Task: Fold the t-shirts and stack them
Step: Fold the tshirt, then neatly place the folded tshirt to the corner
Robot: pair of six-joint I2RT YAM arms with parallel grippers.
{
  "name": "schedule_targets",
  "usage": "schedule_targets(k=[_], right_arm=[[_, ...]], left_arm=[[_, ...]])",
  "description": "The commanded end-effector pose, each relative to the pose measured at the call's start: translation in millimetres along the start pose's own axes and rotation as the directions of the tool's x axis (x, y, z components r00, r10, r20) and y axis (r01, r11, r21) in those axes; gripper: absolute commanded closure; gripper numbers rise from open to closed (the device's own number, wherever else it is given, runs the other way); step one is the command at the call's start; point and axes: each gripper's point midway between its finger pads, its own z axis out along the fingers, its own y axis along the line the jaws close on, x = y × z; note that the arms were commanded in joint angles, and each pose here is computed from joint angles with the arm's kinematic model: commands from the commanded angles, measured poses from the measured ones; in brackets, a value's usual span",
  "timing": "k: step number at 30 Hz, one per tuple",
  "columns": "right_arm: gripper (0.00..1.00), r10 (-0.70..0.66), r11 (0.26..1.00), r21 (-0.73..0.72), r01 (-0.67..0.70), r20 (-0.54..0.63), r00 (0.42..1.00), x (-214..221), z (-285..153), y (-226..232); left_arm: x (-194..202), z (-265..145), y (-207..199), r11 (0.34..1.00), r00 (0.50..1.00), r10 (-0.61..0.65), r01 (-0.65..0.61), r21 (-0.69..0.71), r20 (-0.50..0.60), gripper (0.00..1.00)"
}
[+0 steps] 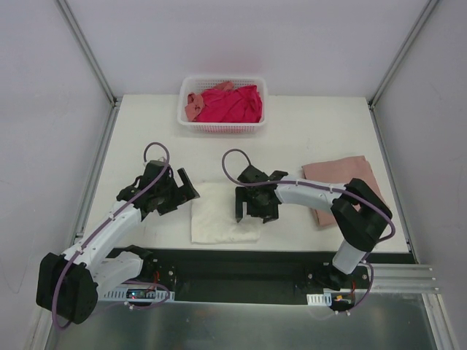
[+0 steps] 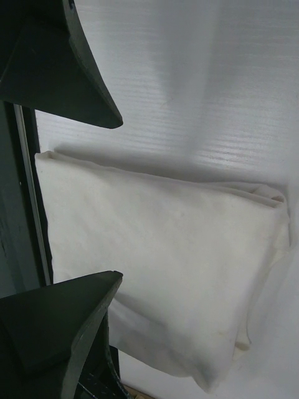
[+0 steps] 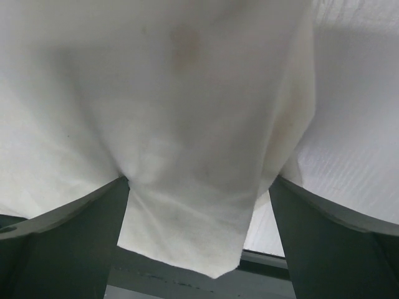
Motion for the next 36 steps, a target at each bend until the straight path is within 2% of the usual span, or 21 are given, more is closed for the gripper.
schedule_targets(k=[1,4,5,7,8,11,14,16,19,21,25,26,28,32,36], right_arm=[[0.03,-0.017,0.997,-0.071,0.017,-0.008,1.0,-4,10,24],[0.15,-0.037,0.995,-0.098,0.036,-0.002,0.999,-8,15,34],[0.25,-0.039,0.995,-0.094,0.04,0.005,0.999,-10,18,34],[0.39,-0.042,0.995,-0.095,0.043,0.01,0.999,-11,20,34],[0.54,-0.05,0.993,-0.107,0.052,0.022,0.999,-14,21,36],[0.74,-0.073,0.988,-0.134,0.079,0.049,0.996,-17,20,40],[0.87,-0.118,0.984,-0.123,0.128,0.088,0.989,-22,14,36],[0.92,-0.168,0.98,-0.089,0.178,0.106,0.98,-26,6,28],[0.96,-0.25,0.968,0.066,0.243,0.141,0.958,-37,-18,-6],[0.99,-0.277,0.944,0.215,0.25,0.107,0.955,-37,-34,-41],[0.99,-0.356,0.818,0.497,0.289,0.044,0.933,-43,-73,-111],[1.0,-0.367,0.779,0.546,0.309,-0.002,0.93,-39,-82,-127],[0.99,-0.398,0.708,0.63,0.32,-0.019,0.917,-45,-99,-150],[1.0,-0.405,0.603,0.755,0.257,0.013,0.914,-65,-133,-177],[0.99,-0.411,0.564,0.792,0.236,0.022,0.911,-79,-156,-190]], left_arm=[[-1,2,6,0.999,1.0,-0.018,0.018,-0.026,0.005,0.01],[-1,2,5,1.0,1.0,-0.02,0.02,-0.022,0.005,0.01],[-1,1,5,1.0,1.0,-0.021,0.021,-0.021,0.007,0.01],[0,1,5,1.0,1.0,-0.022,0.022,-0.021,0.005,0.01],[0,2,5,1.0,1.0,-0.022,0.022,-0.019,0.005,0.01],[0,2,5,1.0,1.0,-0.022,0.022,-0.02,0.003,0.01],[0,1,4,1.0,1.0,-0.021,0.021,-0.015,0.002,0.01],[-1,0,3,1.0,1.0,-0.016,0.016,-0.011,0.005,0.01],[-2,-1,2,1.0,1.0,-0.007,0.007,-0.007,0.009,0.01],[-4,-2,1,1.0,1.0,-0.007,0.007,-0.005,0.018,0.01],[-9,-2,0,1.0,0.999,0.011,-0.01,-0.011,0.033,0.01],[-10,-2,1,1.0,0.999,0.014,-0.013,-0.017,0.034,0.01],[-13,-2,0,1.0,0.999,0.025,-0.024,-0.018,0.042,0.01],[-17,0,0,0.999,0.998,0.037,-0.035,-0.035,0.049,0.01],[-19,1,-2,0.998,0.998,0.053,-0.052,-0.038,0.044,0.01]])
